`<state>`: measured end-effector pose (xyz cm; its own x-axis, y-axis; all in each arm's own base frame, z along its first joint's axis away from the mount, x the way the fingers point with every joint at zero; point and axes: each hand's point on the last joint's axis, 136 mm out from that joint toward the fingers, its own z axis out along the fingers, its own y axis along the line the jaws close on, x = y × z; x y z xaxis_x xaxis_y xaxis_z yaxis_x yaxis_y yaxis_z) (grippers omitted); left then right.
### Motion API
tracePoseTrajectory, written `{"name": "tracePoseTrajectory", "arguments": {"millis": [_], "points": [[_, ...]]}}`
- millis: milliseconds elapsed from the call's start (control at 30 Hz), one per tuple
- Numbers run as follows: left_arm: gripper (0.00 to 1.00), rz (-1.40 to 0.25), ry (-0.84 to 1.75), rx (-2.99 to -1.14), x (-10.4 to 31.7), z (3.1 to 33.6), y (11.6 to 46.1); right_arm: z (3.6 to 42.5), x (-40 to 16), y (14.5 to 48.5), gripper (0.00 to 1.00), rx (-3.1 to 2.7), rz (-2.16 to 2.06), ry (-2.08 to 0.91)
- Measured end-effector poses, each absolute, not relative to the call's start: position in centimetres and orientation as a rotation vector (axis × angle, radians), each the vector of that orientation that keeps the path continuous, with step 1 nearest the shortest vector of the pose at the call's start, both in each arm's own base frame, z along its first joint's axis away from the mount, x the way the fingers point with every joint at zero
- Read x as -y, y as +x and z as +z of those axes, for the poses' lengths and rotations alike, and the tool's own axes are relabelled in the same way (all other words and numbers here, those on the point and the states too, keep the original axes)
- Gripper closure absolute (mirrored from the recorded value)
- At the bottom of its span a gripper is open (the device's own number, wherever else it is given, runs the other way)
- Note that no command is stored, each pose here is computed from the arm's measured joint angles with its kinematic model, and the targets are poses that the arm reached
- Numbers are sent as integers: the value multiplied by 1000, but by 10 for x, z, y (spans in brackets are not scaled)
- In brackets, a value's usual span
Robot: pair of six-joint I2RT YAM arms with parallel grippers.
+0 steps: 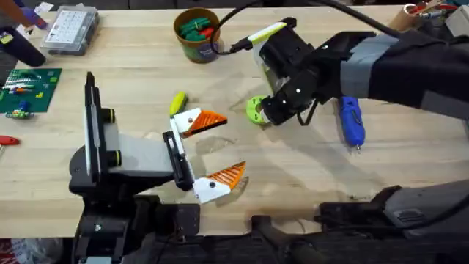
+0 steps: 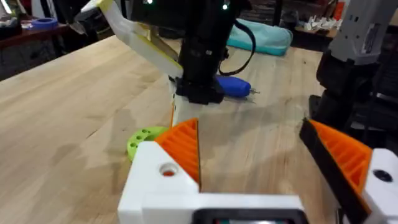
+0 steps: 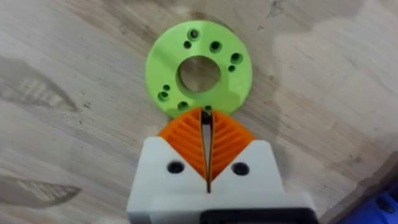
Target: Pick up the gripper from the table and insert it into the empty holder that is missing its gripper. Then pick up a screw, insert it into the mounting hole, and use the screwdriver to tighten it. Finally, clean up the table by picking up the vegetable and placing it into the bucket.
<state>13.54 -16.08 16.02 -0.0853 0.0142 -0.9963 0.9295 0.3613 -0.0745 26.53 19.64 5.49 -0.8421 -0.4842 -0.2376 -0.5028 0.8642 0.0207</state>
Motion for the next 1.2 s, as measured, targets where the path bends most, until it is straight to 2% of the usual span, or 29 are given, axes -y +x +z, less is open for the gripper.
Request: {"name": "tracePoseTrajectory", "arguments": {"millis": [200,333,833,1000,1200], "points": [[10,-974,913,-1442,161,160,135,58,-196,265,992,-2817,118,-759],[10,-974,913,-1442,161,160,135,74,-196,266,992,-2821,106,-775],[10,-974,913,-1442,161,160,135,212,-201,277,992,-2719,129,-771],[10,-974,913,-1442,161,160,135,239,-202,278,992,-2676,143,-784],[10,-974,913,-1442,161,160,135,254,-215,271,992,-2620,159,-871]]}}
